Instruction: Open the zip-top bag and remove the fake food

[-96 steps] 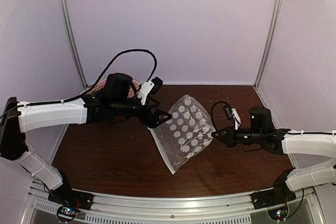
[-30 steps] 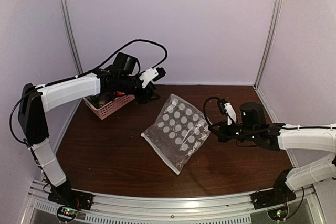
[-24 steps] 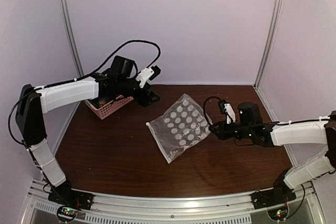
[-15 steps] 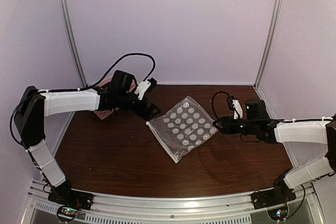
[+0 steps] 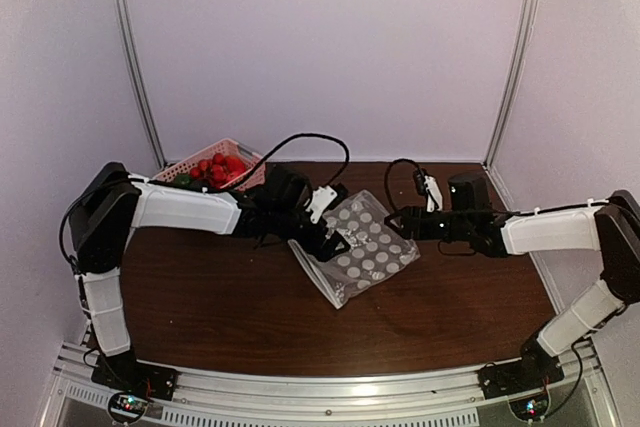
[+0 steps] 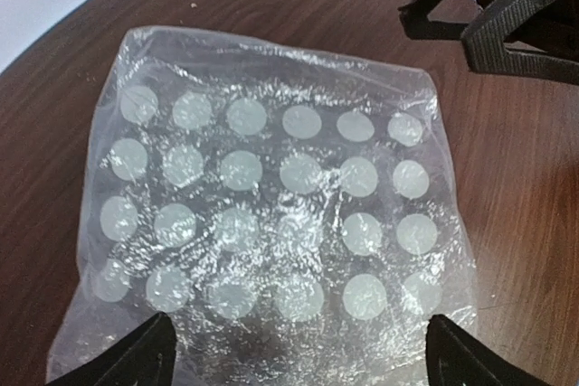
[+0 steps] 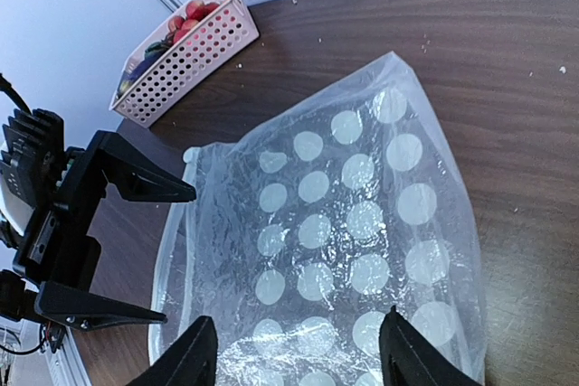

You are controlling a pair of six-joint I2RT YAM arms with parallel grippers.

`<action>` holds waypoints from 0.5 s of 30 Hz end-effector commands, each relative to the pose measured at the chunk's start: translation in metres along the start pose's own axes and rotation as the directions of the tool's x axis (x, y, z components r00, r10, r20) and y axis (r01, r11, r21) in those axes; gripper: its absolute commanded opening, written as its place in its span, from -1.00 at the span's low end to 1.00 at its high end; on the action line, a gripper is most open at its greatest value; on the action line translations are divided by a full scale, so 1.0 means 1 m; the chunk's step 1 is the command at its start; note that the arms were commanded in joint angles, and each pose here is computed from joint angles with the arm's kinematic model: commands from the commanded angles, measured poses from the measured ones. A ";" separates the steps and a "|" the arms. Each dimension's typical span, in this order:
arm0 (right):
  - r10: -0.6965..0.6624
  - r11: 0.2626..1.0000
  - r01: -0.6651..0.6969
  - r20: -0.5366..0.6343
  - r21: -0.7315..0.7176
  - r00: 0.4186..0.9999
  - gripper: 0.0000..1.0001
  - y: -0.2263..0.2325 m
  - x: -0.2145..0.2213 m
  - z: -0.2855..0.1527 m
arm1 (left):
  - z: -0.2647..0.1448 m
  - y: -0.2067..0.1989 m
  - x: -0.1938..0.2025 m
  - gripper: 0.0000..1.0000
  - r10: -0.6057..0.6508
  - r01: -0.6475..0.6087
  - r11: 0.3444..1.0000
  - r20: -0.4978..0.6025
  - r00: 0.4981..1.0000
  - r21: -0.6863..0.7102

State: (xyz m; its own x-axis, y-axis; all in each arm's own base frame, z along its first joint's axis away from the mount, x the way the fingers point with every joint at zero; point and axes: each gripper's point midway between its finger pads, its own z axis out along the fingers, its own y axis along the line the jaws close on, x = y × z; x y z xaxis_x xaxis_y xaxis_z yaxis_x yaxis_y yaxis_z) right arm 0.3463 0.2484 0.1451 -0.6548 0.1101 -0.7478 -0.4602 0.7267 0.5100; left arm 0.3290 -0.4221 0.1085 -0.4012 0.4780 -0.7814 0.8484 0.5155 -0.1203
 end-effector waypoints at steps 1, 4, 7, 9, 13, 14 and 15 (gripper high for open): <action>0.036 0.997 -0.039 -0.041 -0.065 0.998 0.23 0.005 0.014 0.022 | 0.011 0.008 0.007 0.95 -0.036 0.036 0.999 0.011 0.999 -0.015; 0.052 0.997 -0.055 -0.080 -0.044 0.995 0.21 -0.007 0.032 0.032 | 0.015 0.010 0.031 0.95 -0.042 0.041 0.999 -0.041 0.998 -0.026; 0.080 0.997 -0.082 -0.117 -0.005 0.990 0.20 -0.024 0.052 0.037 | 0.018 0.013 0.057 0.95 -0.051 0.047 0.998 -0.098 0.994 -0.046; 0.100 0.995 -0.100 -0.128 0.012 0.987 0.20 -0.032 0.062 0.037 | 0.020 0.016 0.070 0.95 -0.053 0.046 0.997 -0.128 0.990 -0.059; 0.120 0.992 -0.113 -0.152 0.054 0.981 0.20 -0.046 0.079 0.031 | 0.022 0.022 0.097 0.95 -0.066 0.048 0.994 -0.195 0.979 -0.095; 0.125 0.991 -0.117 -0.158 0.062 0.979 0.20 -0.049 0.083 0.029 | 0.022 0.024 0.102 0.95 -0.071 0.049 0.993 -0.208 0.975 -0.106; 0.127 0.991 -0.118 -0.164 0.066 0.978 0.20 -0.051 0.086 0.027 | 0.022 0.027 0.106 0.95 -0.074 0.050 0.992 -0.218 0.973 -0.115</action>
State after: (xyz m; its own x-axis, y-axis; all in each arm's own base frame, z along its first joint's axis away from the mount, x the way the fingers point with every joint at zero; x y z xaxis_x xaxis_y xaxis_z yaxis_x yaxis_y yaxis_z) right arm 0.3351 0.2496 0.0547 -0.7882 0.0810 -0.6100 -0.3629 0.7394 0.5671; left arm 0.3146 -0.3917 0.0328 -0.4962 0.5580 -0.6651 0.8093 0.5746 -0.1216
